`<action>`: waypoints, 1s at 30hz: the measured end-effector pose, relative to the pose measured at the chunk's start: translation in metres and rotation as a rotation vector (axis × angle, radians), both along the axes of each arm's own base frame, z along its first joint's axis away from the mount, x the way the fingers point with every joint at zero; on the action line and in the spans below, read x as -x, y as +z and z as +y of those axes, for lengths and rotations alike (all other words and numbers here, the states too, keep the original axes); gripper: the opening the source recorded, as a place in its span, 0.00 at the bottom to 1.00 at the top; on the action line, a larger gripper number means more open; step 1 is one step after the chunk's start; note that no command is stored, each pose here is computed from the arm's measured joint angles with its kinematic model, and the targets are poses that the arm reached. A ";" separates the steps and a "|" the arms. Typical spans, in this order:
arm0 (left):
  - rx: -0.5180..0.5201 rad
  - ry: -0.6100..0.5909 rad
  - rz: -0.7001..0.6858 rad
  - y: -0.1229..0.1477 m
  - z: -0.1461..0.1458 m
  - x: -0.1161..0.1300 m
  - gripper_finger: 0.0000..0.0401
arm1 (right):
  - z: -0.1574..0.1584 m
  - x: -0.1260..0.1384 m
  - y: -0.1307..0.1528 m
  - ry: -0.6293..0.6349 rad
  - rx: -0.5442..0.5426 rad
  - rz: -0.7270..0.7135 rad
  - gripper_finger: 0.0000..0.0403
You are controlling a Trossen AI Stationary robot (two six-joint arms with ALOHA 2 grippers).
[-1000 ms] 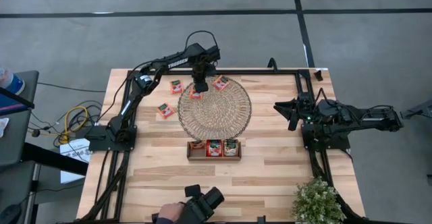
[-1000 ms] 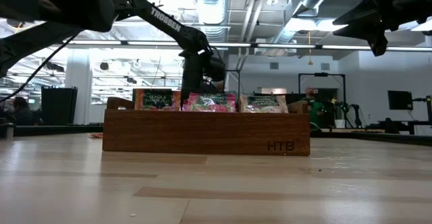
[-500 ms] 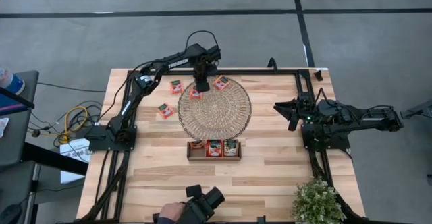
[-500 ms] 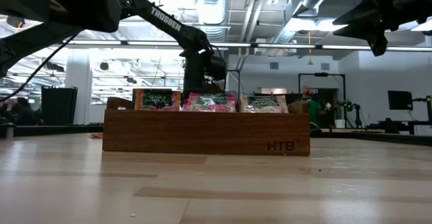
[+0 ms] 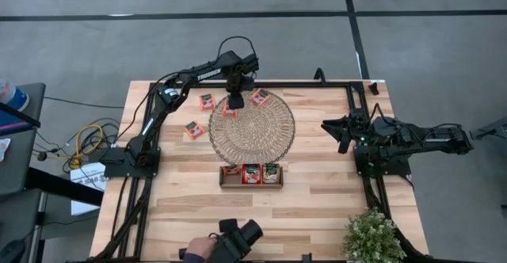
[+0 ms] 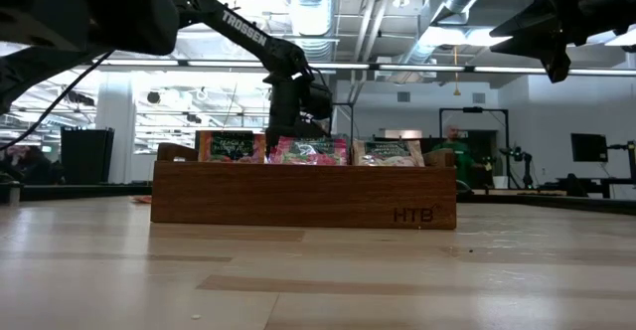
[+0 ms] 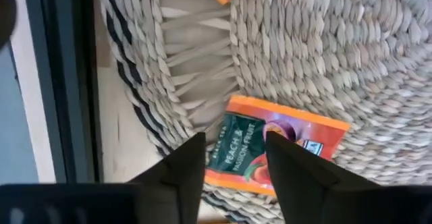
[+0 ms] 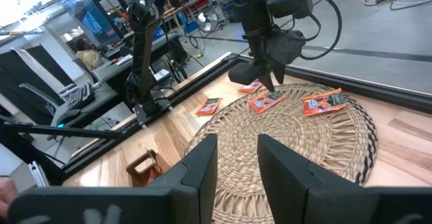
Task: Pick & Place Tea
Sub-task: Put the orange tea bag into the left section of the wooden organizer
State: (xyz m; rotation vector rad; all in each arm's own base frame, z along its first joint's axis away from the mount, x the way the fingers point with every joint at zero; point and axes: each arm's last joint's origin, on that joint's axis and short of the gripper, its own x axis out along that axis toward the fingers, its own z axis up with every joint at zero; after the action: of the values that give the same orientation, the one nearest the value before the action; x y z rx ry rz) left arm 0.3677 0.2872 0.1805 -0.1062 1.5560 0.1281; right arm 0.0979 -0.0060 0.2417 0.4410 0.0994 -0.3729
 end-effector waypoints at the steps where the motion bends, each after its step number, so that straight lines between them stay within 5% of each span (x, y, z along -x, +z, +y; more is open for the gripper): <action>1: 0.000 -0.001 -0.004 0.000 0.000 0.000 0.39 | 0.000 0.000 0.000 -0.001 0.000 0.000 0.24; 30: 0.031 -0.028 -0.001 -0.023 0.008 0.011 0.43 | 0.000 0.000 0.000 -0.002 0.002 0.001 0.24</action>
State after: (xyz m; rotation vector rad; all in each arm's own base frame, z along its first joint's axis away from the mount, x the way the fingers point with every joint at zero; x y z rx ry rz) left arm 0.3563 0.2956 0.1575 -0.1088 1.5587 0.0823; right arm 0.0979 -0.0060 0.2417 0.4387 0.0994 -0.3754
